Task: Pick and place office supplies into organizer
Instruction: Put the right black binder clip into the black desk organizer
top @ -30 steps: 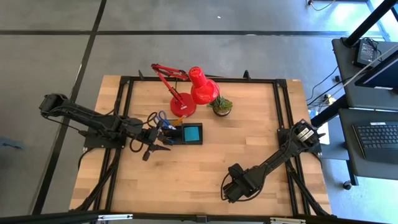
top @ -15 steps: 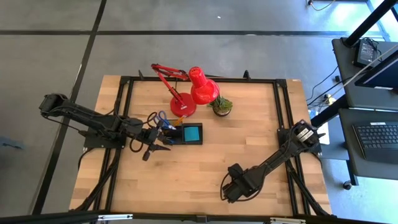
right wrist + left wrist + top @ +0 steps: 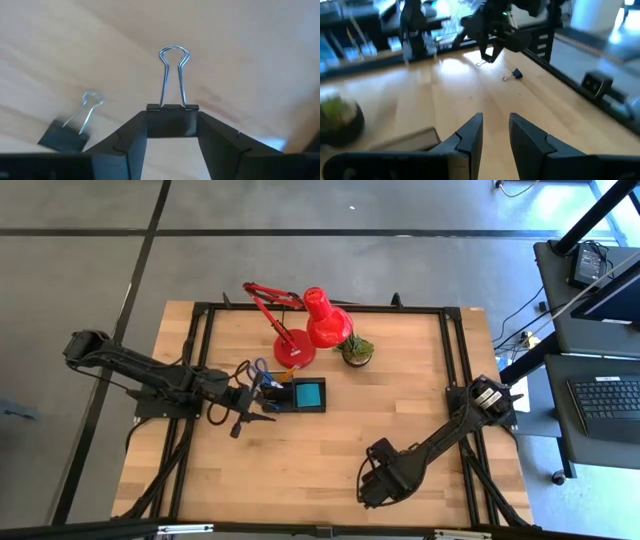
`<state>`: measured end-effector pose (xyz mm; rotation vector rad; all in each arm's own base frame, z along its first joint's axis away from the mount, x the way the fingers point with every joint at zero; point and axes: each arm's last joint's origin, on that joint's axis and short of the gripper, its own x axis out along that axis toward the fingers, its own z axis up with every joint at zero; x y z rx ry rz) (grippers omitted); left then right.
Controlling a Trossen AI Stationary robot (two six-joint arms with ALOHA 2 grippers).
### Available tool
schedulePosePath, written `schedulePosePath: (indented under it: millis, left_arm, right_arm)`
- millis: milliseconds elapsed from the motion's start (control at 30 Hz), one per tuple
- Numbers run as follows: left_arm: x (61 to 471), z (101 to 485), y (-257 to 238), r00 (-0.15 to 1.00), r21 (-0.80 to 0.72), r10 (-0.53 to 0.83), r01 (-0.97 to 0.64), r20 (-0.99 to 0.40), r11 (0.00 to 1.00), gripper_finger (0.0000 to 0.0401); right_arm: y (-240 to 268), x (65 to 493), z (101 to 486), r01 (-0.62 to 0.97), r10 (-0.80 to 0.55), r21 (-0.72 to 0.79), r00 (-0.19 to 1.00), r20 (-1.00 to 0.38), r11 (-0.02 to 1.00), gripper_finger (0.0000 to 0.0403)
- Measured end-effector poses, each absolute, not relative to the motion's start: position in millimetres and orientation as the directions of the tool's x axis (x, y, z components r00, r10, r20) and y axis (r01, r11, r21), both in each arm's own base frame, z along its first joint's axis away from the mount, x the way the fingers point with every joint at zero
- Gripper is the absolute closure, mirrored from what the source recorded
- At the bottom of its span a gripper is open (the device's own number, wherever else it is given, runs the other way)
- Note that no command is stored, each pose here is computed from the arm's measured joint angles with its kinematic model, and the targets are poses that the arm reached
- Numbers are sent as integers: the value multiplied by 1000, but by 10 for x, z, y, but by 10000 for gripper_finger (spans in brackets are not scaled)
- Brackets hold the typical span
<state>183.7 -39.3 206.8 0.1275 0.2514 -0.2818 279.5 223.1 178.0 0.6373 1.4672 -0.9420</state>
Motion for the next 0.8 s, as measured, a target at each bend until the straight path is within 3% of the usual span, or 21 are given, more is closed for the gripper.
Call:
schedulePosePath:
  millis: [200,367,600,700,800]
  left_arm:
    - [1951,1976,-499,918,404,-294,382,-264,831,307]
    - [2080,1813,-659,896,652,-345,440,-279,617,281]
    - [2204,1785,-832,944,885,-302,252,-135,391,256]
    - [2238,1776,-858,945,907,-308,221,-109,358,253]
    - [2297,1783,-881,944,880,-307,243,-118,408,254]
  right_arm:
    - [2218,3007,2044,800,-177,-82,30,-984,594,238]
    - [2155,3231,2330,737,-180,5,173,-968,676,238]
    - [2022,3601,2559,579,-86,166,383,-920,798,238]
    - [1943,3744,2591,502,-55,206,456,-888,840,238]
    - [1854,3843,2611,454,-27,229,491,-871,861,238]
